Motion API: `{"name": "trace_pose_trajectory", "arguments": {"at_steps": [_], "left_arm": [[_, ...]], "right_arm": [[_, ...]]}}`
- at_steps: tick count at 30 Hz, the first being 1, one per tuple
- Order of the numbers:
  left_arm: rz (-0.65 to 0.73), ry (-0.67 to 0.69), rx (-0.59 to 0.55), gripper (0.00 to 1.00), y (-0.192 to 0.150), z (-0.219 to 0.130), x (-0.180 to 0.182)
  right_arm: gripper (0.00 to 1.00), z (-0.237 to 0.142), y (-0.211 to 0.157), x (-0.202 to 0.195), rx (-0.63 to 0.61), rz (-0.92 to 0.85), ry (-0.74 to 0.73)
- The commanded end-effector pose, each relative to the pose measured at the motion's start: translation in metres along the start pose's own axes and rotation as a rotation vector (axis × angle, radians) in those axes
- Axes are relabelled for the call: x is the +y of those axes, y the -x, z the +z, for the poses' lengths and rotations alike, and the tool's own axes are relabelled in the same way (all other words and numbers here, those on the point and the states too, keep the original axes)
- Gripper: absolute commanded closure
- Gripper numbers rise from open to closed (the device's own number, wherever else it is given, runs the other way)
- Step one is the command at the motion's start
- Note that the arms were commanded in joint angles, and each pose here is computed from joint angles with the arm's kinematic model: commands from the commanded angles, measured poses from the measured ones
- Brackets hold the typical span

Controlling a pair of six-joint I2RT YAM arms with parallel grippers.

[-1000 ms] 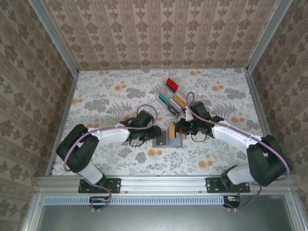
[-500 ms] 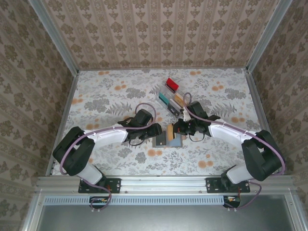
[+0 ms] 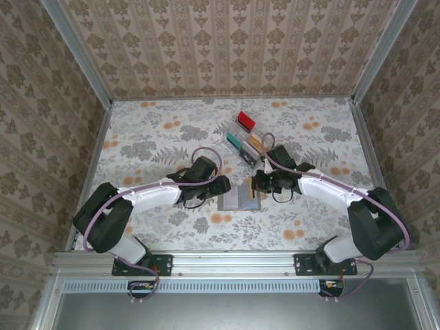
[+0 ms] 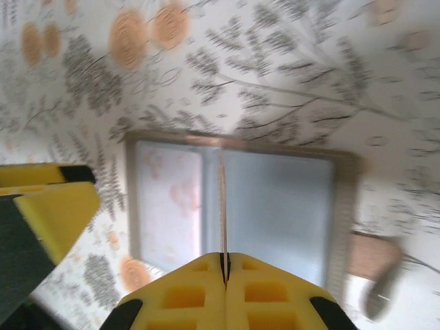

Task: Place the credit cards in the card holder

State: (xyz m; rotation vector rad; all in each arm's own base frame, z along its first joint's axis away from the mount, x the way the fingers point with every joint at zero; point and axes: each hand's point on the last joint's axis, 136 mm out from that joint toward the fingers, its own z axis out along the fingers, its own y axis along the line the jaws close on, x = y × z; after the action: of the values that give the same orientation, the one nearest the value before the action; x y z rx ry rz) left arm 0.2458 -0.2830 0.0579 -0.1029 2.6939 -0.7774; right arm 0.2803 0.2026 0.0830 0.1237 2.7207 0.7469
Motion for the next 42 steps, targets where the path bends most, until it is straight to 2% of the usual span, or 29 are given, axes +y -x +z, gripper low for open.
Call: {"name": "trace_pose_trajectory", "arguments": {"at_steps": [1,6,9,13,18,23,32,42], "left_arm": [[0.002,0.01,-0.012,0.32,-0.002,-0.006,0.003],[0.004,0.016,-0.005,0.32,-0.003,-0.004,0.004],[0.002,0.015,0.002,0.34,-0.003,-0.001,0.003],[-0.001,0.02,0.019,0.36,-0.005,0.003,0.004],[-0.008,0.021,0.032,0.39,-0.007,0.006,0.005],[-0.012,0.032,0.045,0.41,-0.009,0.01,0.009],[-0.018,0.042,0.063,0.45,-0.013,0.017,0.013],[-0.021,0.061,0.08,0.59,-0.019,0.022,0.02]], "right_arm": [[0.98,-0.035,0.017,-0.019,-0.116,-0.011,-0.127],[0.99,-0.048,0.022,-0.001,-0.153,-0.036,-0.032],[1.0,-0.033,0.015,0.021,-0.104,-0.011,0.12],[0.99,-0.005,0.001,0.035,-0.035,0.036,0.223],[1.0,0.023,-0.011,0.026,0.004,0.072,0.214],[0.99,0.036,-0.018,0.027,0.053,0.055,0.241],[0.99,0.058,-0.029,0.007,0.084,0.089,0.198],[1.0,0.063,-0.034,0.01,0.1,0.14,0.244]]}}
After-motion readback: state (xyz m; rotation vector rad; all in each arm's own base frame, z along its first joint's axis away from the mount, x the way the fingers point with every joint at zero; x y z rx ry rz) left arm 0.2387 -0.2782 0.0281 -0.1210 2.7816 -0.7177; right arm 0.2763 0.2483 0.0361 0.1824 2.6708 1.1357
